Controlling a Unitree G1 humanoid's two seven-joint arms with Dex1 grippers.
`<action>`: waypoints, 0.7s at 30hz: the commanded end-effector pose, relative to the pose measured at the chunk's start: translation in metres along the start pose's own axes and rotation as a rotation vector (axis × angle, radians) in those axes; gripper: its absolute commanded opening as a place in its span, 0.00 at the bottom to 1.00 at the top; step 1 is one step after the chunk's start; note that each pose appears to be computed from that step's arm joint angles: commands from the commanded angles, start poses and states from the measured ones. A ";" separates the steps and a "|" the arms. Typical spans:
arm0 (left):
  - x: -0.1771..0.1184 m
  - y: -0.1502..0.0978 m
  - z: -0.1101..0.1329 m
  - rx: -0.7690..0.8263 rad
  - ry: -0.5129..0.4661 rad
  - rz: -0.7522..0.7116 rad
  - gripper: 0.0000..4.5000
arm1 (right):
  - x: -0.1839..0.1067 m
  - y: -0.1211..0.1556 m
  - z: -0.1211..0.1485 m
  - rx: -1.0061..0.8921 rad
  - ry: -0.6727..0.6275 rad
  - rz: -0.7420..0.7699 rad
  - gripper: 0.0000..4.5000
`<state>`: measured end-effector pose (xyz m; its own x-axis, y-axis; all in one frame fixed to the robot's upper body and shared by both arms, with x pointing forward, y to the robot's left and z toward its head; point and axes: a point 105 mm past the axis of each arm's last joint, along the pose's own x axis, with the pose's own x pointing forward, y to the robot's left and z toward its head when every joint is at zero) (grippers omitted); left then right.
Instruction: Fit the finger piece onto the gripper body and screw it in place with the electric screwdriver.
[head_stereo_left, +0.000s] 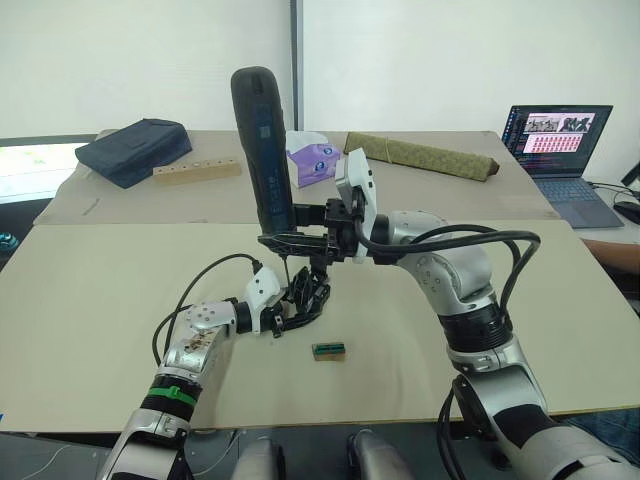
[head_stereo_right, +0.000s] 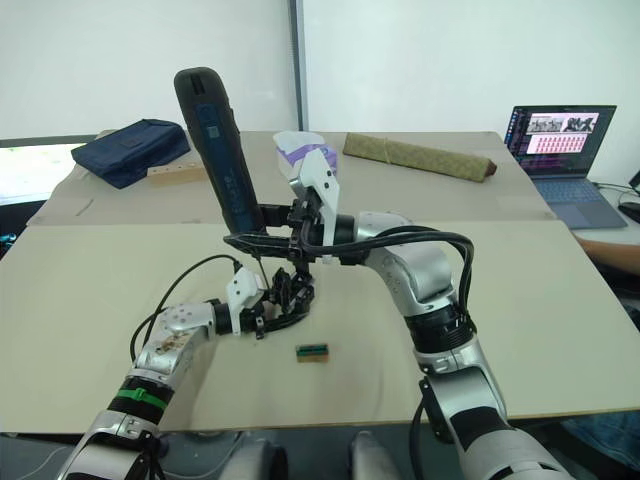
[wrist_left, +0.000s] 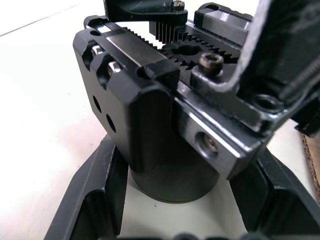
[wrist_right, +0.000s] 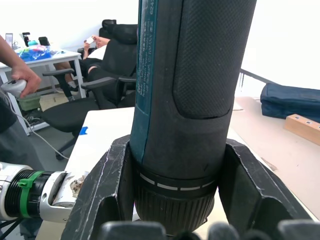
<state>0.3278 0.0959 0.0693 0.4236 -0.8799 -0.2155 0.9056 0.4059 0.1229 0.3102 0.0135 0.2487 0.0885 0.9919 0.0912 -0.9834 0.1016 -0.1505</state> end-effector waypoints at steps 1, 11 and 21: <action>-0.002 -0.008 -0.022 -0.060 0.063 -0.022 0.51 | -0.002 0.001 0.025 -0.077 -0.083 0.003 0.43; -0.002 -0.008 -0.022 -0.062 0.065 -0.024 0.51 | -0.003 0.000 0.022 -0.074 -0.067 0.000 0.43; -0.002 -0.007 -0.021 -0.060 0.062 -0.022 0.51 | -0.004 0.000 0.020 -0.091 -0.050 0.004 0.43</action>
<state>0.3279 0.0959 0.0692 0.4232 -0.8800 -0.2156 0.9058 0.4056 0.1225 0.3130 0.0102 0.2470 0.1026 0.9916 0.0788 -0.9813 0.1139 -0.1551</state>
